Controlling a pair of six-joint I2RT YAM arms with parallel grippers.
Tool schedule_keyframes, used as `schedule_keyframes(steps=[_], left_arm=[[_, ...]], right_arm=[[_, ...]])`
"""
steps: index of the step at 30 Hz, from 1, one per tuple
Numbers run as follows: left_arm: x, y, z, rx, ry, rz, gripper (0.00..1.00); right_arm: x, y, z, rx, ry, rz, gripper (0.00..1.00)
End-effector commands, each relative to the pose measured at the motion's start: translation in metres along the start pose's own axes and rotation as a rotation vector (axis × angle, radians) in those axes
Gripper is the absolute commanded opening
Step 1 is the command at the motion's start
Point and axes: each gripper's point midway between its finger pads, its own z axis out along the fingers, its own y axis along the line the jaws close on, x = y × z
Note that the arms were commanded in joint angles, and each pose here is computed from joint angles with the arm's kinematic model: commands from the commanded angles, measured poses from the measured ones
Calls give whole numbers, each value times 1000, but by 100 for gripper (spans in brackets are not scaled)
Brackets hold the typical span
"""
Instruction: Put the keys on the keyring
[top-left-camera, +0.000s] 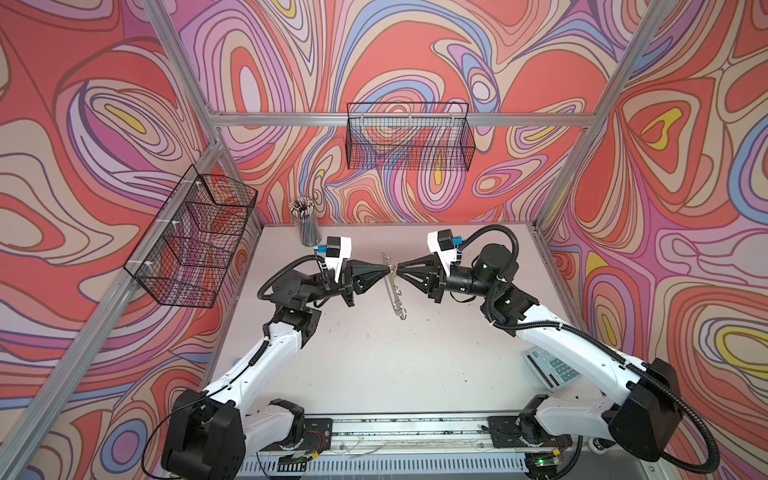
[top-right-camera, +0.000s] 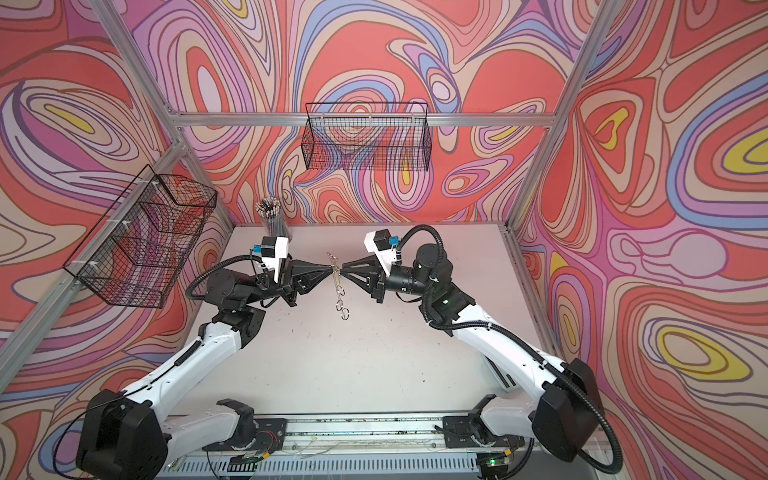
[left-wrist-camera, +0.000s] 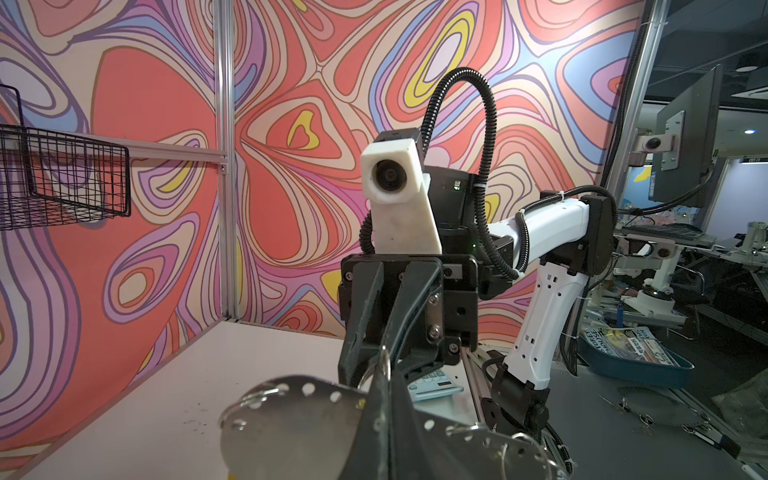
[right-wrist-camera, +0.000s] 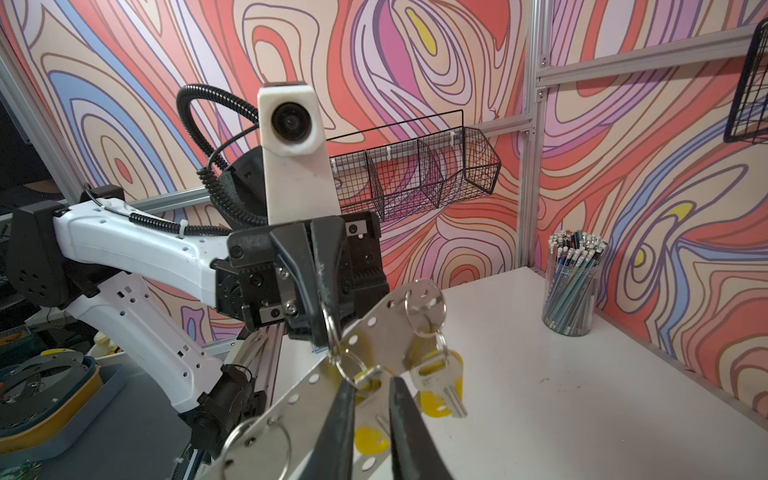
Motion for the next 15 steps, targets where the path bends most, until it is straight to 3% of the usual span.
schedule_keyframes(steps=[1, 5, 7, 15], left_arm=[[-6, -2, -2, 4, -29, 31, 0], [-6, -1, -1, 6, -31, 23, 0], [-7, -1, -2, 4, -35, 25, 0], [-12, 1, -2, -9, -70, 22, 0]], right_arm=[[-8, 10, 0, -28, -16, -38, 17], [-6, 14, 2, -37, -11, -50, 14], [-5, 13, 3, -33, -5, -53, 1], [5, 15, 3, -38, 13, -43, 0]])
